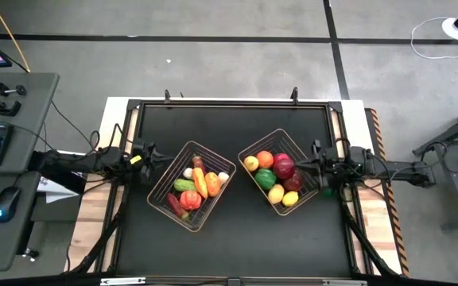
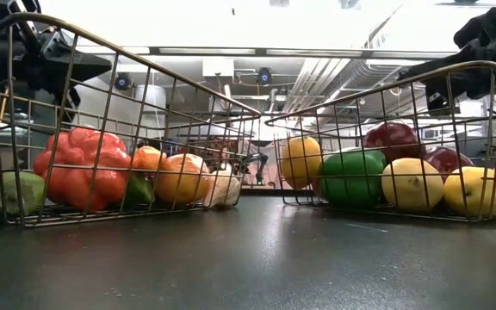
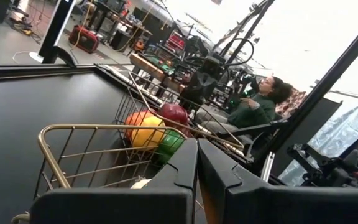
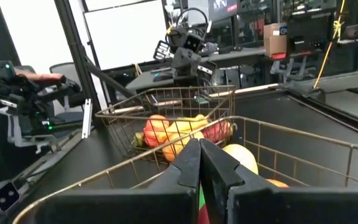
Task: Sort produce into baskets
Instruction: Return to Home Position
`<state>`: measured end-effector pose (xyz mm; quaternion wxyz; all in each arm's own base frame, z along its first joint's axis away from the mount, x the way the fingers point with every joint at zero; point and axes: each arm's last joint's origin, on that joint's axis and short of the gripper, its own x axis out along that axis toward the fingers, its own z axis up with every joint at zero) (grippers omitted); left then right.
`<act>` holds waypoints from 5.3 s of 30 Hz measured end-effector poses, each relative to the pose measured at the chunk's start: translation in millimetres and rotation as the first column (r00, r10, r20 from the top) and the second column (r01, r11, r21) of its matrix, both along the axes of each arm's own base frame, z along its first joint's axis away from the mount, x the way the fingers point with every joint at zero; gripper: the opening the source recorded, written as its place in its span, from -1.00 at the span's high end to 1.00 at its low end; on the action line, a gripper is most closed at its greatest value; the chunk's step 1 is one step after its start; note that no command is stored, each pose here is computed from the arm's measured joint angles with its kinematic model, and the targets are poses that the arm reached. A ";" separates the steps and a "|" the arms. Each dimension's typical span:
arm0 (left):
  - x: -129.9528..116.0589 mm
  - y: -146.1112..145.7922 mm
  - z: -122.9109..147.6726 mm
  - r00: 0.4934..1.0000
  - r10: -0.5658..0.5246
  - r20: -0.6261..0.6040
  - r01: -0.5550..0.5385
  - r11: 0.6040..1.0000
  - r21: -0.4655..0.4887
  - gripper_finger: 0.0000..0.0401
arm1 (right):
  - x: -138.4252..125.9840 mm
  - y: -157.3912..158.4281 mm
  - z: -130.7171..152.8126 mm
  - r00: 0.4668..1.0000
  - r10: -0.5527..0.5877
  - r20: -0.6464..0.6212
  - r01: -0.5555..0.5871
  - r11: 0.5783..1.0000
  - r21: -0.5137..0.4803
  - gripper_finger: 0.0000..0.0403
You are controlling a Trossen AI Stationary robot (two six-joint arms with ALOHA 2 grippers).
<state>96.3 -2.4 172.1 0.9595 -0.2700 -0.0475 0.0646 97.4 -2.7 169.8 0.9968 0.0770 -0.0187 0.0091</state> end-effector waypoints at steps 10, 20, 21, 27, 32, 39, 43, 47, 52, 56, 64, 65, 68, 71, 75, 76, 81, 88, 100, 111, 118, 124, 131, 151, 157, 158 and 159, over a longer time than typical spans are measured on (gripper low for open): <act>0.0 -0.7 0.0 1.000 -0.007 0.000 0.007 1.000 0.000 1.00 | 0.1 0.0 -1.2 1.000 0.000 -0.012 0.000 1.000 0.001 1.00; 0.2 -0.7 -0.5 0.999 -0.023 -0.034 0.029 0.979 0.201 1.00 | 0.1 0.0 -1.4 1.000 0.000 -0.013 0.000 1.000 0.001 1.00; 0.3 -0.8 -0.9 0.998 -0.036 -0.046 0.047 0.964 0.263 1.00 | 0.1 0.0 -1.4 1.000 0.000 -0.013 0.000 1.000 0.001 1.00; 0.6 -4.0 -3.3 0.987 -0.114 -0.110 0.157 0.801 0.578 1.00 | 0.1 0.0 -1.5 1.000 0.000 -0.013 0.000 1.000 0.001 1.00; 0.6 -3.9 -3.5 0.986 -0.117 -0.116 0.164 0.769 0.618 1.00 | 0.1 0.0 -1.6 1.000 0.000 -0.014 0.000 1.000 0.001 1.00; 0.6 -3.9 -3.5 0.986 -0.123 -0.113 0.166 0.796 0.582 1.00 | 0.1 0.0 -1.6 1.000 0.000 -0.014 0.000 1.000 0.001 1.00; 0.6 -3.8 -3.4 0.986 -0.122 -0.111 0.164 0.796 0.582 1.00 | 0.1 0.0 -1.6 1.000 0.000 -0.014 0.000 1.000 0.001 1.00; 0.6 -3.8 -3.4 0.986 -0.122 -0.111 0.164 0.796 0.582 1.00 | 0.1 0.0 -1.6 1.000 0.000 -0.014 0.000 1.000 0.000 1.00; 0.6 -3.8 -3.4 0.986 -0.122 -0.111 0.165 0.796 0.582 1.00 | 0.1 0.0 -1.6 1.000 -0.001 -0.014 0.001 1.000 0.000 1.00; 0.6 -3.8 -3.4 0.986 -0.122 -0.111 0.164 0.796 0.582 1.00 | 0.1 0.0 -1.6 1.000 -0.001 -0.014 0.001 1.000 0.001 1.00; 0.6 -3.8 -3.4 0.986 -0.122 -0.111 0.164 0.796 0.582 1.00 | 0.2 0.0 -1.7 1.000 0.000 -0.014 0.000 1.000 0.000 1.00; 0.6 -3.8 -3.4 0.986 -0.123 -0.111 0.165 0.796 0.582 1.00 | 0.2 0.0 -1.8 1.000 0.000 -0.015 0.000 1.000 0.001 1.00; 0.6 -3.8 -3.3 0.986 -0.123 -0.111 0.165 0.796 0.582 1.00 | 0.2 0.0 -1.7 1.000 0.000 -0.014 0.000 1.000 0.001 1.00; 0.6 -3.8 -3.3 0.986 -0.122 -0.111 0.164 0.797 0.582 1.00 | 0.2 0.0 -1.7 1.000 0.000 -0.015 0.000 1.000 0.001 1.00; 0.6 -3.8 -3.3 0.986 -0.123 -0.111 0.164 0.797 0.582 1.00 | 0.2 0.0 -1.7 1.000 -0.001 -0.014 0.001 1.000 0.000 1.00; 0.6 -3.8 -3.3 0.986 -0.123 -0.111 0.164 0.796 0.582 1.00 | 0.2 -0.1 -1.7 1.000 -0.001 -0.014 0.001 1.000 0.001 1.00; 0.6 -3.8 -3.3 0.986 -0.122 -0.111 0.164 0.797 0.582 1.00 | 0.2 0.0 -1.7 1.000 0.000 -0.014 0.000 1.000 0.001 1.00; 0.6 -3.8 -3.3 0.986 -0.123 -0.111 0.164 0.796 0.582 1.00 | 0.2 0.0 -1.8 1.000 0.000 -0.015 0.000 1.000 0.000 1.00; 0.6 -3.9 -3.3 0.986 -0.123 -0.110 0.164 0.796 0.582 1.00 | 0.2 -0.1 -1.8 1.000 -0.001 -0.015 0.001 1.000 0.001 1.00; 0.6 -3.9 -3.3 0.986 -0.123 -0.111 0.164 0.796 0.582 1.00 | 0.2 0.0 -1.7 1.000 0.000 -0.014 0.000 1.000 0.001 1.00; 0.6 -3.9 -3.3 0.986 -0.123 -0.111 0.164 0.796 0.582 1.00 | 0.2 0.0 -1.7 1.000 -0.001 -0.014 0.001 1.000 0.001 1.00; 0.6 -3.8 -3.3 0.986 -0.123 -0.110 0.164 0.796 0.582 1.00 | 0.2 0.0 -1.7 1.000 0.000 -0.015 0.000 1.000 0.000 1.00; 0.6 -3.8 -3.3 0.986 -0.123 -0.111 0.164 0.797 0.582 1.00 | 0.2 -0.1 -1.7 1.000 -0.001 -0.014 0.001 1.000 0.001 1.00; 0.6 -3.9 -3.3 0.986 -0.123 -0.110 0.164 0.796 0.582 1.00 | 0.2 0.0 -1.7 1.000 0.000 -0.014 0.000 1.000 0.000 1.00; 0.6 -3.9 -3.3 0.986 -0.123 -0.111 0.164 0.796 0.582 1.00 | 0.2 0.0 -1.7 1.000 -0.001 -0.014 0.001 1.000 0.000 1.00; 0.6 -3.8 -3.3 0.986 -0.123 -0.110 0.164 0.796 0.582 1.00 | 0.2 0.0 -1.7 1.000 -0.001 -0.014 0.001 1.000 0.000 1.00; 0.6 -3.9 -3.3 0.986 -0.123 -0.110 0.164 0.796 0.582 1.00 | 0.2 0.0 -1.8 1.000 -0.001 -0.015 0.001 1.000 0.001 1.00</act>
